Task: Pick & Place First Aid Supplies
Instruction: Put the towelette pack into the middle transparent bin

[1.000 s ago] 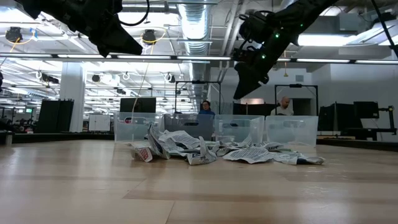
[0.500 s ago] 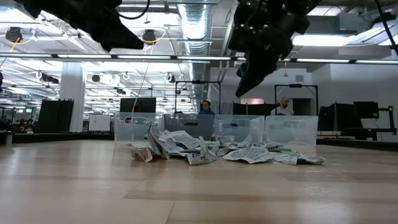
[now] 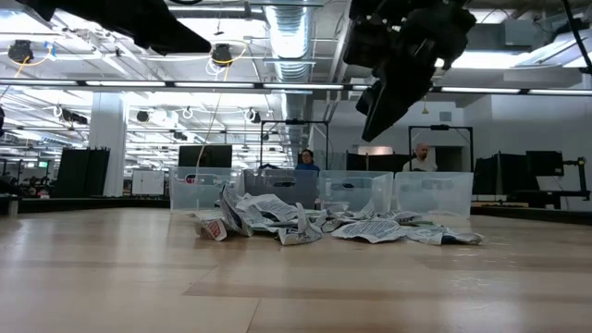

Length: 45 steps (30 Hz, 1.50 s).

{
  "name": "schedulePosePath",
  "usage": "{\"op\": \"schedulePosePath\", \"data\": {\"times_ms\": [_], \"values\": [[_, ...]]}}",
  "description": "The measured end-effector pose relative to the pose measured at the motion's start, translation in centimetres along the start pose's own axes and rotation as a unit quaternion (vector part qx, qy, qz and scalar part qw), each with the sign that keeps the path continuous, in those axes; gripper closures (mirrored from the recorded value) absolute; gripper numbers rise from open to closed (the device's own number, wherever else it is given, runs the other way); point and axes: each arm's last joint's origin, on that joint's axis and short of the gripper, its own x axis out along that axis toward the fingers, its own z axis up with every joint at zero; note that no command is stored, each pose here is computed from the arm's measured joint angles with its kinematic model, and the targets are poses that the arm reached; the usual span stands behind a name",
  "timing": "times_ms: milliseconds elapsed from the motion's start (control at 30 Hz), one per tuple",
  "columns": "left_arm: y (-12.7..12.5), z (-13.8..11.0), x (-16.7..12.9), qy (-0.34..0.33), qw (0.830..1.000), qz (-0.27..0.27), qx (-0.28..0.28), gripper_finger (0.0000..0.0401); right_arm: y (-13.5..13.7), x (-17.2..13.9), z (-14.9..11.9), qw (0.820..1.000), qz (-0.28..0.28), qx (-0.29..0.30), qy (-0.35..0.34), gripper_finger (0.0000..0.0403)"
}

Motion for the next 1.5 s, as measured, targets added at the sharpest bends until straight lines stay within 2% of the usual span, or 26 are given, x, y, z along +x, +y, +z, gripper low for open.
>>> {"op": "schedulePosePath", "data": {"times_ms": [300, 400, 567, 700, 900, 1200, 1333, 1500], "values": [[-0.2, -0.3, 0.0, 0.009, 0.999, -0.032, -0.005, 0.0323, 2.0, 4.6, -1.1, 0.997, 0.013, 0.018, 0.068, 0.0295], [-0.3, -0.3, 0.0, 0.008, 0.999, -0.036, -0.005, 0.0323, 2.2, 5.4, -1.4, 0.996, -0.001, 0.030, 0.081, 0.0295], [-0.3, -0.3, -0.1, 0.009, 0.999, -0.037, -0.006, 0.0323, 1.8, 5.3, -1.8, 0.993, -0.054, 0.030, 0.099, 0.0295], [-0.3, -0.3, -0.2, 0.011, 0.999, -0.037, -0.005, 0.0323, 1.7, 5.1, -2.1, 0.990, -0.079, 0.003, 0.116, 0.0295], [-0.3, -0.3, -0.2, 0.011, 0.999, -0.038, -0.005, 0.0323, 1.5, 5.5, -2.5, 0.986, -0.081, -0.043, 0.140, 0.0295], [-0.3, -0.3, -0.1, 0.012, 0.999, -0.038, -0.005, 0.0323, 0.7, 6.2, -3.0, 0.978, -0.100, -0.072, 0.167, 0.0298], [-0.3, -0.4, -0.1, 0.013, 0.999, -0.038, -0.008, 0.0323, 0.4, 7.0, -3.4, 0.974, -0.106, -0.080, 0.185, 0.0318], [-0.3, -0.4, -0.2, 0.017, 0.999, -0.039, -0.015, 0.0323, 0.4, 7.1, -3.5, 0.973, -0.107, -0.080, 0.191, 0.0376]]}}
